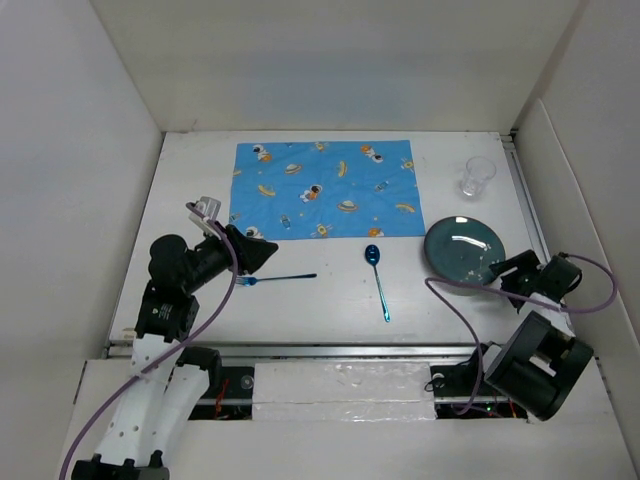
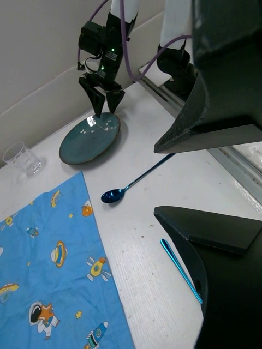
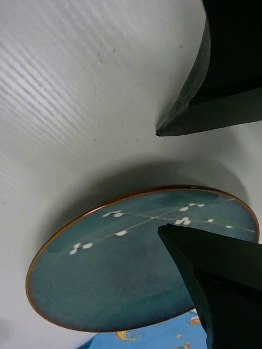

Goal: Set the dinner table for one person

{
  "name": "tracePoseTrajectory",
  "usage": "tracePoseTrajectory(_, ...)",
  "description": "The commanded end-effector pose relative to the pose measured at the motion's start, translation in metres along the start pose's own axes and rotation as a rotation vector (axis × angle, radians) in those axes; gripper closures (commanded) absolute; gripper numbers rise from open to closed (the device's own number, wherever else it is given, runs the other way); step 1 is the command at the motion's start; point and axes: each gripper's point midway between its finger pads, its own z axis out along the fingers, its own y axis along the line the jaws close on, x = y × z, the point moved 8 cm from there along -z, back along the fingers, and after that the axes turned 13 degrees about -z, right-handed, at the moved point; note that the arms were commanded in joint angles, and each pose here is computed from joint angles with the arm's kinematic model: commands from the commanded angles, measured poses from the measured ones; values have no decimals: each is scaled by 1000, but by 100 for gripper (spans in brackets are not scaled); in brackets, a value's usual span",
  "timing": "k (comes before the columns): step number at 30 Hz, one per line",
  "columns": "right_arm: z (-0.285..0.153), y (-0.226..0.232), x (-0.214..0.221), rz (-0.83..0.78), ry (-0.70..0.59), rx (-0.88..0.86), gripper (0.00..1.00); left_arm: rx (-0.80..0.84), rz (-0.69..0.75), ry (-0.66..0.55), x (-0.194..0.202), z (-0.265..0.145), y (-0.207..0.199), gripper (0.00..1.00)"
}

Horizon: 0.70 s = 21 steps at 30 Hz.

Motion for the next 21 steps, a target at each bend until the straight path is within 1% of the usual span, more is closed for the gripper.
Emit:
tracePoseTrajectory(1, 7, 6, -7, -7, 11, -97, 28, 56, 54, -13, -5, -3, -11, 60)
tracePoseTrajectory(3, 14, 5, -2, 35, 56, -110, 28, 60, 58, -20, -6, -4, -13, 60)
tracePoseTrajectory(5, 21, 3, 0, 56, 65, -123, 28, 56, 62, -29, -7, -5, -14, 60)
tracePoseTrajectory(6, 27, 1, 7, 86, 101, -119, 29, 50, 63, -31, -7, -5, -14, 60)
tracePoseTrajectory(7, 31, 0, 6, 91, 93, -123, 31, 44, 67, -38, -8, -6, -14, 61)
tracePoseTrajectory(8, 34, -2, 11, 110, 107, -121, 38, 41, 71, -40, -8, -7, -15, 61)
tracePoseTrajectory(10, 38, -3, 13, 147, 110, -158, 56, 34, 70, -42, -8, -7, -15, 61)
tracePoseTrajectory(11, 37, -5, 14, 171, 102, -159, 75, 35, 71, -43, -9, -7, -15, 61)
tracePoseTrajectory(12, 35, -3, 14, 189, 95, -172, 82, 33, 72, -43, -9, -7, -15, 61)
tracePoseTrajectory(15, 25, 0, 7, 198, 26, -144, 90, 27, 69, -48, -10, -7, -14, 62)
tracePoseTrajectory(17, 14, 7, -3, 182, -30, -156, 100, 22, 66, -47, -10, -6, -13, 62)
tracePoseTrajectory(18, 9, 11, -11, 168, -60, -168, 100, 20, 64, -47, -10, -6, -13, 62)
tracePoseTrajectory(19, 2, 15, -13, 172, -58, -176, 100, 15, 62, -48, -10, -5, -12, 62)
tracePoseTrajectory(20, -12, 26, -28, 139, -126, -226, 100, 8, 64, -54, -11, -5, -12, 62)
tracePoseTrajectory(21, -22, 33, -33, 122, -152, -258, 100, 6, 60, -52, -11, -5, -12, 62)
